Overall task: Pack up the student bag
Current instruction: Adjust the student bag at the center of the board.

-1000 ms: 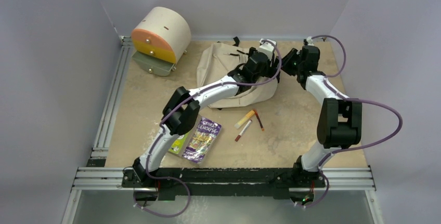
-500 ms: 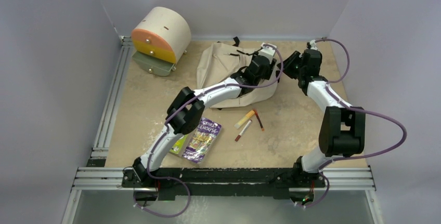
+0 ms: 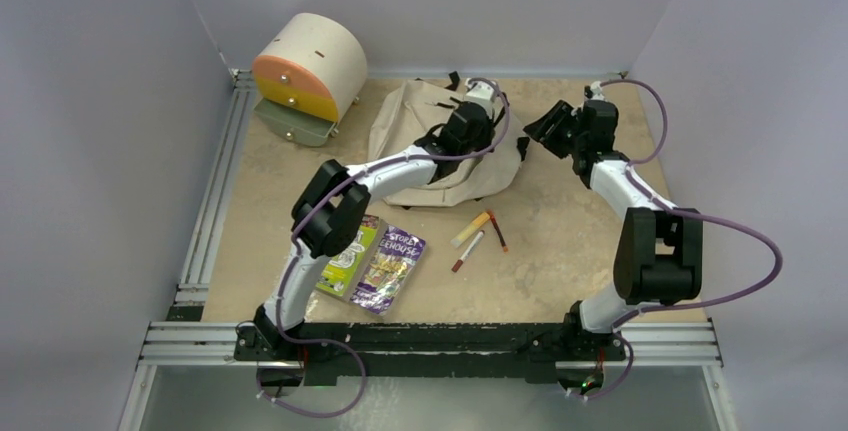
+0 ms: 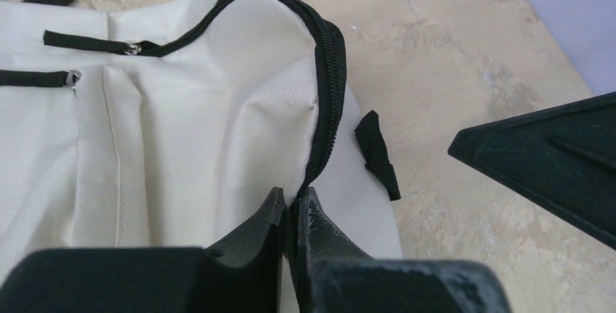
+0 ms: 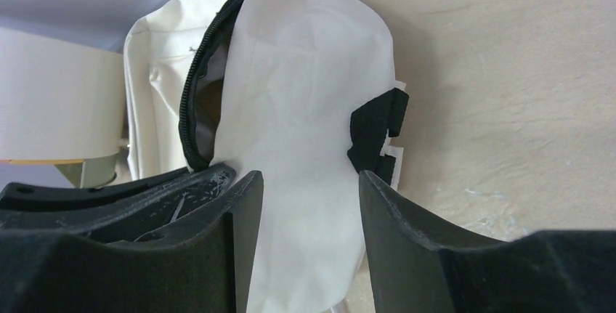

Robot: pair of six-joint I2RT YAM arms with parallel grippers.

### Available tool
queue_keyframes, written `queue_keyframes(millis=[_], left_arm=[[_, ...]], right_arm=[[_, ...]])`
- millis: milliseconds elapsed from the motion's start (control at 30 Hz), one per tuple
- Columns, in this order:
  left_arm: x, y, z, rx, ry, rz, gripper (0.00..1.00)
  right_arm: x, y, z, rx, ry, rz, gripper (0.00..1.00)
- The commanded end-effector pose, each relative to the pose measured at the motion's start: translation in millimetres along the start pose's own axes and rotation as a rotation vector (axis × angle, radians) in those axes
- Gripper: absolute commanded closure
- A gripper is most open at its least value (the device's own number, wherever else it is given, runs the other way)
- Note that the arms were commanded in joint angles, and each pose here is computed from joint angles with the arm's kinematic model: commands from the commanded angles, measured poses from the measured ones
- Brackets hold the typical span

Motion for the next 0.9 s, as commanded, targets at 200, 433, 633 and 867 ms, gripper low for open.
queue_keyframes(millis=[200, 433, 633, 867], left_arm=[[25.8, 47.7, 0.8, 0.152, -0.205, -0.126, 1.00], [26.5, 44.1, -2.3, 0.149, -0.247, -0.117, 1.00], [26.7, 44.2, -2.6, 0.143, -0.252, -0.119, 1.00], [26.8, 43.8, -3.2, 0.131, -0.269, -0.116, 0.94]], right_arm=[[-4.2, 6.1, 33.9, 0.002, 0.192, 0.050, 0.43], [-25.2, 0.2, 46.8, 0.010, 0.200, 0.096, 0.42], [-41.8, -4.6, 48.9, 0.012, 0.184, 0.119, 0.42], [-49.8, -13.4, 52.7, 0.023, 0.180, 0.137, 0.41]])
Point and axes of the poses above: each gripper's point midway between its finger pads, its own x axis back along the fingers, its own z axis along the line the jaws close on, y = z × x, the point moved 7 cm from there along x, back along the fingers, and after that the axes turned 9 degrees about -x, right-handed, at the moved point
